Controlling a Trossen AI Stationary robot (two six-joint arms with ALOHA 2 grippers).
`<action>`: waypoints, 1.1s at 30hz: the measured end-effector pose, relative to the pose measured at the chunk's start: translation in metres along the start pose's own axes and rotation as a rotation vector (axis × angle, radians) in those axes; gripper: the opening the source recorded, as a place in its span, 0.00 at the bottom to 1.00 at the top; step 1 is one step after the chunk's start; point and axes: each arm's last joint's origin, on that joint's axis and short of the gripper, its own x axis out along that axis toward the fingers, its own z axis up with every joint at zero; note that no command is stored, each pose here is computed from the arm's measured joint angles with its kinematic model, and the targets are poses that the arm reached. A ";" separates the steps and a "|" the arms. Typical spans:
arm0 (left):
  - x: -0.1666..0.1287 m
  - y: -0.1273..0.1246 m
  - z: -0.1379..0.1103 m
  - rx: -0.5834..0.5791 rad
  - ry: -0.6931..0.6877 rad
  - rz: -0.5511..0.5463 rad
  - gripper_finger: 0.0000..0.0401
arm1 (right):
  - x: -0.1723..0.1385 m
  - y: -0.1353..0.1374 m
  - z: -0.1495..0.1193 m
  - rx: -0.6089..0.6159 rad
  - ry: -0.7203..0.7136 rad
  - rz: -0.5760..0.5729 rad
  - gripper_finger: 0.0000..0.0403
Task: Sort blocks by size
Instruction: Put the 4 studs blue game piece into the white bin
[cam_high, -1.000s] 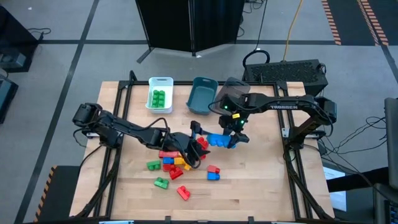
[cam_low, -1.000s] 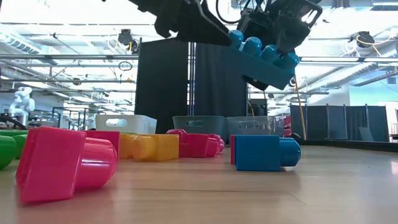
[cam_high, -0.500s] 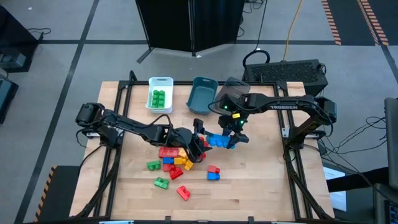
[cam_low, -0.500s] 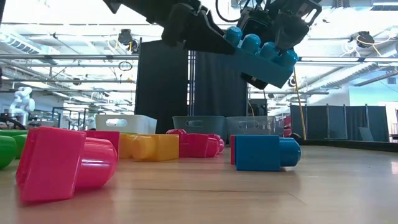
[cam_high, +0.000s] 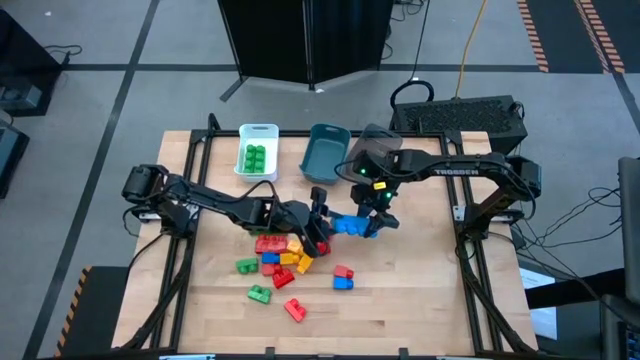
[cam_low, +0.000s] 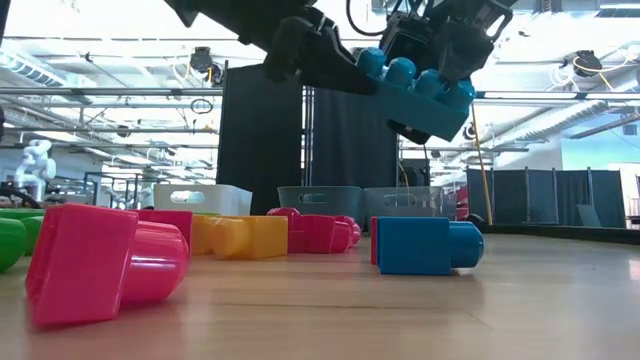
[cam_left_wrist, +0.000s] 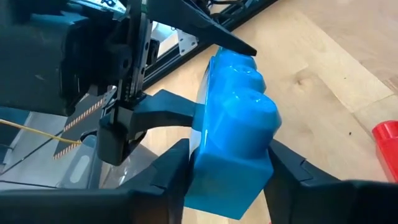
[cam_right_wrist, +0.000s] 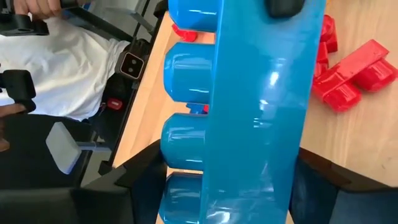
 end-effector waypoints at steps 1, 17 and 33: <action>0.000 0.000 0.000 0.001 0.000 0.001 0.34 | 0.000 0.000 0.000 -0.003 -0.002 0.001 0.64; -0.001 0.005 -0.001 -0.026 0.057 0.118 0.30 | -0.031 0.026 -0.001 0.006 -0.027 -0.299 0.79; -0.008 0.007 -0.016 -0.216 0.264 0.284 0.30 | -0.068 0.070 -0.067 -0.119 -0.470 -0.787 0.79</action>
